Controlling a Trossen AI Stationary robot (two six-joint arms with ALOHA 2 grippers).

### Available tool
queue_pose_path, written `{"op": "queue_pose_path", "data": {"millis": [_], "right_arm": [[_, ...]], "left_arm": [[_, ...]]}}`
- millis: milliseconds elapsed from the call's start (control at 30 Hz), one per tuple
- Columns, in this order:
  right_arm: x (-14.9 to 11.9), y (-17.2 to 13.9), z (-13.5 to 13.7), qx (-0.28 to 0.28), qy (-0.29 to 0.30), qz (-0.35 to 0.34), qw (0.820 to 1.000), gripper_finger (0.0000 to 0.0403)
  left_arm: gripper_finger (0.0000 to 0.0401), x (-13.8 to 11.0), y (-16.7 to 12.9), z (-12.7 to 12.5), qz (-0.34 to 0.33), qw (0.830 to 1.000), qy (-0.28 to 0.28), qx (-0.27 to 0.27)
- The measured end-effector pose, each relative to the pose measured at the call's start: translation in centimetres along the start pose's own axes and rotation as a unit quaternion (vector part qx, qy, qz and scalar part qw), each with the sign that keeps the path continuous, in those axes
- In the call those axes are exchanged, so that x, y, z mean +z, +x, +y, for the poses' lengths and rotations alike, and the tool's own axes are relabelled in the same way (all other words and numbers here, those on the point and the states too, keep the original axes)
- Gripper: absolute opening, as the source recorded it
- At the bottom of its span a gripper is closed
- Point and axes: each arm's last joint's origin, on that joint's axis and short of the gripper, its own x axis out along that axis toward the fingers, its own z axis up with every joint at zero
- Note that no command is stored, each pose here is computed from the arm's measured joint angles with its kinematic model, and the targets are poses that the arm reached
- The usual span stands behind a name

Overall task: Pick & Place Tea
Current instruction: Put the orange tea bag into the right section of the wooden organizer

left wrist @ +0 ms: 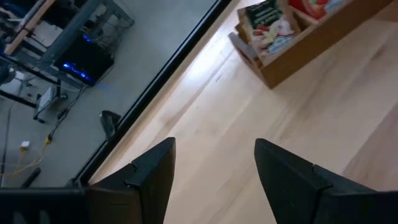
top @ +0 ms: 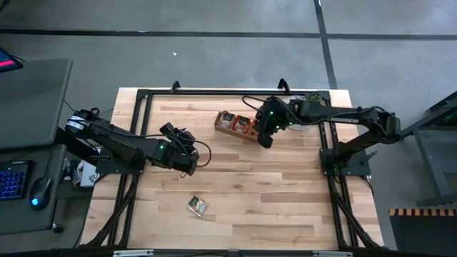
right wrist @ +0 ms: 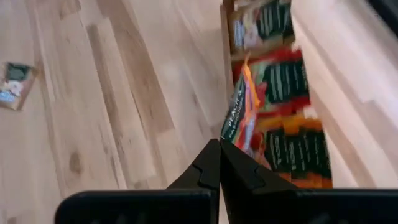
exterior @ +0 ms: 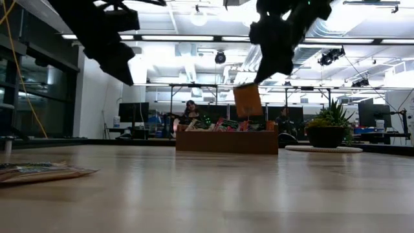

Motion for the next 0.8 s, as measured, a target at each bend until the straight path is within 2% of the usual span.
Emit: {"op": "queue_pose_path", "data": {"millis": [400,800], "right_arm": [[-3.6,2.3,-3.7,-0.036,0.034,0.053,0.997,0.0000],[-3.8,2.6,-4.9,-0.050,0.050,0.035,0.997,0.0000]], "left_arm": [[0.0216,0.4,0.5,-0.2,0.017,0.999,0.012,-0.031],[0.0216,0.5,0.4,-0.4,0.025,0.998,0.006,-0.050]]}}
